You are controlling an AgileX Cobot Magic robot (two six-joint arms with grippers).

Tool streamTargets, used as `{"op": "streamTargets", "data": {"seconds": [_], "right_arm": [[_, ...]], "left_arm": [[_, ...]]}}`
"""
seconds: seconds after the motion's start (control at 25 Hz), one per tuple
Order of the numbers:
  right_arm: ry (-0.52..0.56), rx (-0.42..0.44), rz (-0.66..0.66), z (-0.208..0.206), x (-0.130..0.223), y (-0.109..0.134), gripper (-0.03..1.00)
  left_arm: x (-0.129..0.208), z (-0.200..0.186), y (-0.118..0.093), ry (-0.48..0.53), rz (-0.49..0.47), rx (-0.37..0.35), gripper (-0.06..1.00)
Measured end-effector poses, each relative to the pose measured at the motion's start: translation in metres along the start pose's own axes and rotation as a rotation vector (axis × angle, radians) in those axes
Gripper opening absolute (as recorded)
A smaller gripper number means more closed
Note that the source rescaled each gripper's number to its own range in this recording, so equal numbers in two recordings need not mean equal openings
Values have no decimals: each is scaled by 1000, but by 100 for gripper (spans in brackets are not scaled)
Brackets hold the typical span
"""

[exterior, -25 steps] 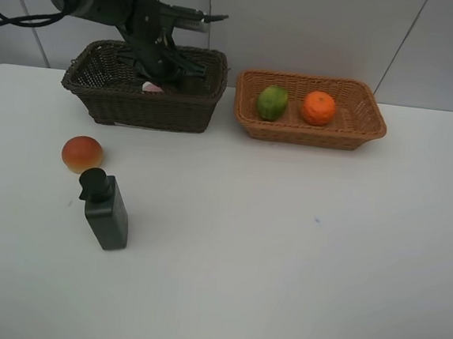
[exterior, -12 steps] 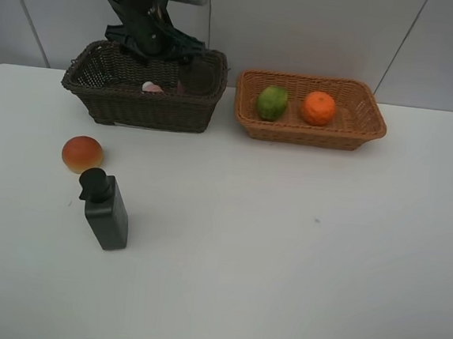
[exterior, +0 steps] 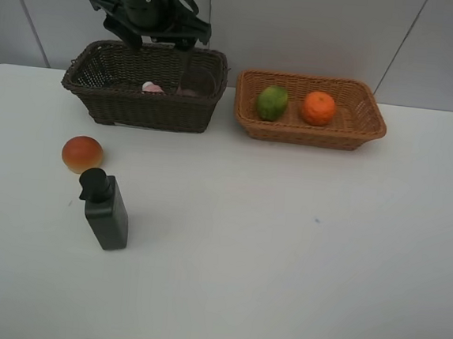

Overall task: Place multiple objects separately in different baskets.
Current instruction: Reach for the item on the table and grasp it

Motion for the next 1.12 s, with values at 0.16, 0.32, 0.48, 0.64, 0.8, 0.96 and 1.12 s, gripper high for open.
{"op": "streamTargets", "data": {"seconds": [0.16, 0.32, 0.48, 0.64, 0.8, 0.96, 1.12], "right_arm": [[0, 0, 0, 0, 0, 0, 55], [0, 0, 0, 0, 0, 0, 55], [0, 0, 0, 0, 0, 0, 55], [0, 0, 0, 0, 0, 0, 55], [0, 0, 0, 0, 0, 0, 55], [0, 0, 0, 0, 0, 0, 55], [0, 0, 0, 0, 0, 0, 55]], "left_arm": [[16, -21, -22, 75, 58, 42, 100], [44, -39, -30, 146, 38, 63, 100], [77, -49, -28, 183, -8, 62, 100], [114, -66, -30, 190, -59, 79, 100], [152, -78, -28, 202, -115, 89, 100], [183, -81, -20, 215, -208, 80, 100], [216, -74, -11, 288, -280, 33, 100]]}}
Point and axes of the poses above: a point on each arm's last joint axis where the gripper is mounted, z pointing out along that axis toward the gripper, y along the wrist's bending axis when the last joint is at zero, x = y × z, the point moved 9 cm from there along z, pointing out along that axis toward the gripper, and after that the axes turned 1 degree about -z, right-handed, at the moved point
